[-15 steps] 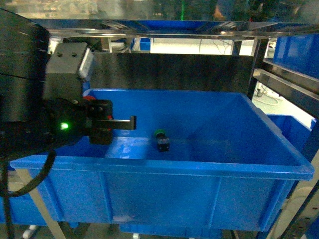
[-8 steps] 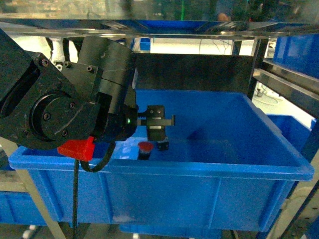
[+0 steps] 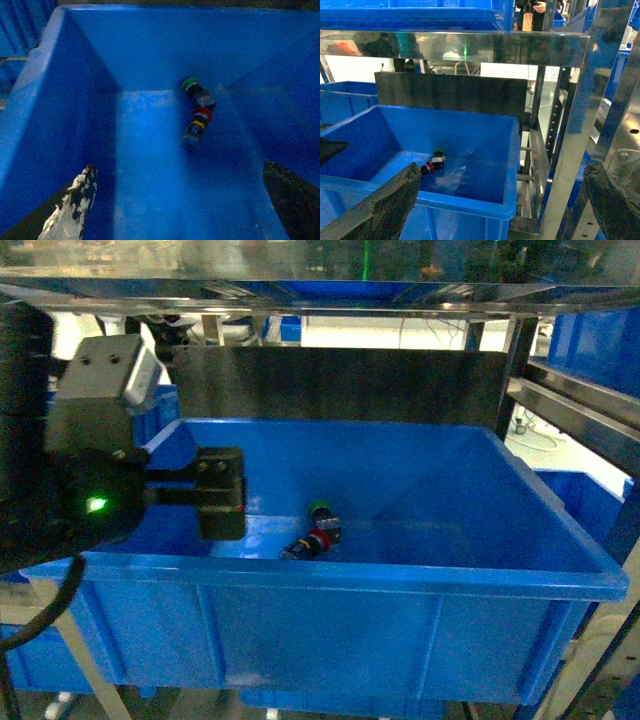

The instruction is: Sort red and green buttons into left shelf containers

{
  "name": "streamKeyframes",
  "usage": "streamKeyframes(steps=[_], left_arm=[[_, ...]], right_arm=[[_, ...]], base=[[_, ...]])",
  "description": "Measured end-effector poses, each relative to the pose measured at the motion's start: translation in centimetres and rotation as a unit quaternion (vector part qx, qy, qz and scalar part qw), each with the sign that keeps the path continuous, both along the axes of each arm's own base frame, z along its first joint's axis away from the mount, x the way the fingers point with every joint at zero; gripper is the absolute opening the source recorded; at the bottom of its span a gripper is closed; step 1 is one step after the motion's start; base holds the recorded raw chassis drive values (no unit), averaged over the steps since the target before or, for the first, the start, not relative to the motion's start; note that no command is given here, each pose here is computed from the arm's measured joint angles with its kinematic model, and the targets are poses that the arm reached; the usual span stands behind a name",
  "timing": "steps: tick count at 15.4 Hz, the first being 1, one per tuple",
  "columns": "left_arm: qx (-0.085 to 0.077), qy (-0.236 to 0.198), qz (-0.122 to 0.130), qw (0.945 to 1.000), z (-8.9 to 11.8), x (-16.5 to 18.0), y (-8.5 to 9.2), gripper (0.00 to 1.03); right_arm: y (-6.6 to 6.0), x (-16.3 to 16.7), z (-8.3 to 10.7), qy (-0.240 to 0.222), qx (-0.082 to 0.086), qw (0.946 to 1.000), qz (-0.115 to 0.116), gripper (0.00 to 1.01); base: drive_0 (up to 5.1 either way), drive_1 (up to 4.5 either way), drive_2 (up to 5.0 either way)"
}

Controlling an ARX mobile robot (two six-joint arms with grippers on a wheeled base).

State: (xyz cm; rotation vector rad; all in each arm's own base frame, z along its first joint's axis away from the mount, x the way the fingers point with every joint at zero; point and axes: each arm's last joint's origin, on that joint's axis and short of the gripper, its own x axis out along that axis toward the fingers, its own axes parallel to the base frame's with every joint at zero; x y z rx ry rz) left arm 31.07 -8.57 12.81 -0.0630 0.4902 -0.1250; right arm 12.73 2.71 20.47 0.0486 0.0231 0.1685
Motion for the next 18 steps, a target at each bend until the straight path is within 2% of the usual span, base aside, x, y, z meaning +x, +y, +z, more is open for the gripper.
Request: streamKeyframes(steps=[2,3,5,6,7,8,10,11,12,13,14,15,16,17,18], left_arm=[[0.016,-0.026,0.001,0.9995,1.5,-3.1,2.5,0.98],[0.016,-0.046,0.005,0.9988,2.4,-4.0,3.4,0.98],[0.003,-0.096,0.027,0.9951,5.0,-6.4,5.9,0.98],[-0.004,-0.13,0.041,0.9907,6.7,-7.7,7.2,0.98],[-0.015,-0.168,0.06,0.9839,8.9,-9.2,8.2,0.98],[-0.019,-0.191,0.066,0.9793,10.1,-9.9,8.6,0.98],[-0.04,-0.231,0.076,0.9691,12.2,-11.7,9.2,0.98],[-0.046,-0.239,0.076,0.9671,12.6,-11.8,9.2,0.98],[-0.045,-0.237,0.076,0.9675,12.5,-11.7,9.2,0.98],[-0.025,-0.24,0.077,0.9675,12.0,-11.8,8.7,0.88],[-0.004,-0.239,0.067,0.9687,11.0,-12.5,8.6,0.77],[0.009,-0.238,0.064,0.9691,10.0,-13.3,8.5,0.66],[0.014,-0.239,0.064,0.9689,9.6,-13.7,8.5,0.57],[0.019,-0.24,0.064,0.9686,9.2,-14.0,8.5,0.5],[0.022,-0.241,0.063,0.9681,8.6,-14.7,8.5,0.35]], right_arm=[[0.0,0.0,0.0,0.0,0.0,1.0,0.0,0.98],[0.0,0.0,0.0,0.0,0.0,1.0,0.0,0.98],[0.0,0.0,0.0,0.0,0.0,1.0,0.0,0.98],[0.0,0.0,0.0,0.0,0.0,1.0,0.0,0.98],[0.0,0.0,0.0,0.0,0.0,1.0,0.0,0.98],[0.0,0.0,0.0,0.0,0.0,1.0,0.0,0.98],[0.0,0.0,0.0,0.0,0.0,1.0,0.0,0.98],[0.0,0.0,0.0,0.0,0.0,1.0,0.0,0.98],[0.0,0.0,0.0,-0.003,-0.001,1.0,-0.005,0.97],[-0.1,-0.1,0.0,-0.012,-0.009,0.9989,-0.045,0.87],[-0.5,-0.3,-0.6,-0.011,-0.014,0.9973,-0.071,0.76],[-0.9,-0.5,-1.1,-0.007,-0.019,0.9963,-0.084,0.65],[-1.1,-0.7,-1.4,-0.008,-0.021,0.9959,-0.088,0.56],[-1.3,-0.8,-1.4,-0.01,-0.021,0.9958,-0.088,0.49],[-1.5,-1.0,-1.7,-0.011,-0.021,0.9963,-0.082,0.34]], base=[[0.0,0.0,0.0],[0.0,0.0,0.0],[0.0,0.0,0.0],[0.0,0.0,0.0],[0.0,0.0,0.0],[0.0,0.0,0.0],[0.0,0.0,0.0],[0.0,0.0,0.0],[0.0,0.0,0.0],[0.0,0.0,0.0],[0.0,0.0,0.0],[0.0,0.0,0.0],[0.0,0.0,0.0],[0.0,0.0,0.0],[0.0,0.0,0.0]])
